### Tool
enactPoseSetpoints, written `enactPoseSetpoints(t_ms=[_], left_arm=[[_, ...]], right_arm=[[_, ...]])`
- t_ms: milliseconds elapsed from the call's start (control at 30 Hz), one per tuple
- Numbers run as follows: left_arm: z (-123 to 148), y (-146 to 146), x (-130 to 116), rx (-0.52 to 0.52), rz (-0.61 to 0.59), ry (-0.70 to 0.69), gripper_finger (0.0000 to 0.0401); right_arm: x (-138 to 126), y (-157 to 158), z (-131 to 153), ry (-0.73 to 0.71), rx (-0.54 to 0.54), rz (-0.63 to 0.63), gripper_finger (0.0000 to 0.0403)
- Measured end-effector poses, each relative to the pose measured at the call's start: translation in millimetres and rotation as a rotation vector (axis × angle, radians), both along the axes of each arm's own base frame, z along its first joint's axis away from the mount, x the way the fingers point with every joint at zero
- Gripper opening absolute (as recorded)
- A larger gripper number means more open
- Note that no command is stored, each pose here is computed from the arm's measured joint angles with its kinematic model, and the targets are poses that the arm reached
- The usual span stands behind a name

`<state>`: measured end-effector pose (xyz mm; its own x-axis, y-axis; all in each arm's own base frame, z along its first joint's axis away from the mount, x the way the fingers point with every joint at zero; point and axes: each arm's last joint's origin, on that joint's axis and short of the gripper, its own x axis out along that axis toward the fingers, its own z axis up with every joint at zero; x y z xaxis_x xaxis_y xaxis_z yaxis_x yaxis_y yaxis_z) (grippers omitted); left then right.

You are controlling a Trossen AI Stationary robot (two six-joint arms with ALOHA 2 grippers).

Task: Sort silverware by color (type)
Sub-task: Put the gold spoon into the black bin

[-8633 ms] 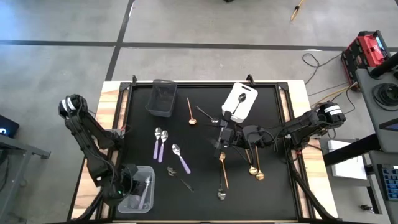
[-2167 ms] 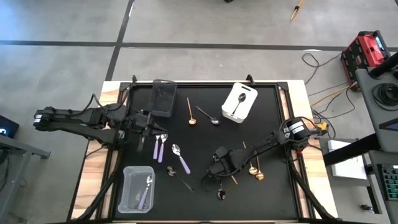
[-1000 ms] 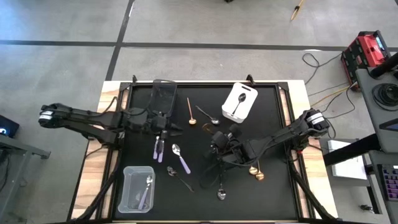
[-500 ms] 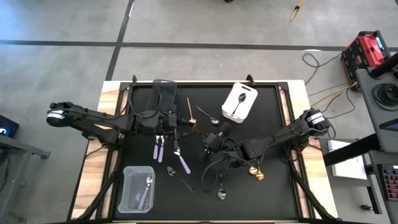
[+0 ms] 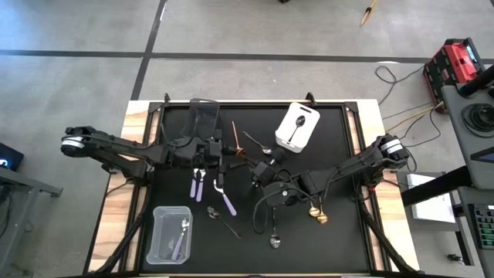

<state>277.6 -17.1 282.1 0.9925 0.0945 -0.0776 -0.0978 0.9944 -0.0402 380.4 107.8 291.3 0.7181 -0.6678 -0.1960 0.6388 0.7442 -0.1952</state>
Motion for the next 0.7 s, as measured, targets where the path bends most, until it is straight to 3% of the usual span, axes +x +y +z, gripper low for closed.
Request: enactPoseSetpoints(t_ms=[433, 700], left_arm=[[5.9, 0.7, 0.5, -0.005, 0.007, -0.066, 0.0089], [4.5, 2.1, 0.4, -0.036, 0.054, -0.054, 0.0078]], right_arm=[[5.4, 1.9, -5.3, 0.020, -0.030, 0.016, 0.0012], [8.6, 2.4, -2.7, -0.015, -0.038, 0.017, 0.0012]])
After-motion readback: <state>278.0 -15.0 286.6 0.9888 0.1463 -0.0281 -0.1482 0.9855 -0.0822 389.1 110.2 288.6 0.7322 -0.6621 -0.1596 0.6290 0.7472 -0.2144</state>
